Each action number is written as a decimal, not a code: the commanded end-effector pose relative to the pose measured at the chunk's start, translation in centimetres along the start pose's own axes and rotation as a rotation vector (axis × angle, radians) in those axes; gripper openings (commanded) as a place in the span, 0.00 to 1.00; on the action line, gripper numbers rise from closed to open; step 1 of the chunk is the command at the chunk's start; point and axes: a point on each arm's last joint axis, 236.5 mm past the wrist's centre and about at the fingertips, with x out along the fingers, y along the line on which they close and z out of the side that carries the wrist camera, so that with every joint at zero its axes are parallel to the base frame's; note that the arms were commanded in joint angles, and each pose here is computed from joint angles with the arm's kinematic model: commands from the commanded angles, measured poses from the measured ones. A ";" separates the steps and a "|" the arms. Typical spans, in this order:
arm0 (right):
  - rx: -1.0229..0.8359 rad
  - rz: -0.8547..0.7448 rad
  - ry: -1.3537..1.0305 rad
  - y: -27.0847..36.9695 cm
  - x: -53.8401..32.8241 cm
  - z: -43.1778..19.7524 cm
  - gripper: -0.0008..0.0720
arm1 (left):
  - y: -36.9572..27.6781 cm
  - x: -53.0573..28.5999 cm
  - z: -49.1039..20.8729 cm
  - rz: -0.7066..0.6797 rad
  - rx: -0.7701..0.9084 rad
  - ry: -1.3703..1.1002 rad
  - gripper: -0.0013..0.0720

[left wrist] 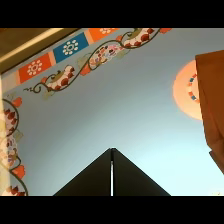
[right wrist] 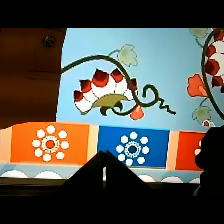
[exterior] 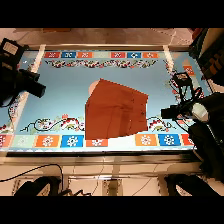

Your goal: Fold the clothes and pants, and hang the long-sleeved shirts on hangers.

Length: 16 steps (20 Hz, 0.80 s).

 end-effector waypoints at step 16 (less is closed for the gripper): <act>0.000 0.004 -0.009 0.1 0.0 0.2 0.04 | 0.0 0.0 0.0 0.000 0.000 0.000 0.03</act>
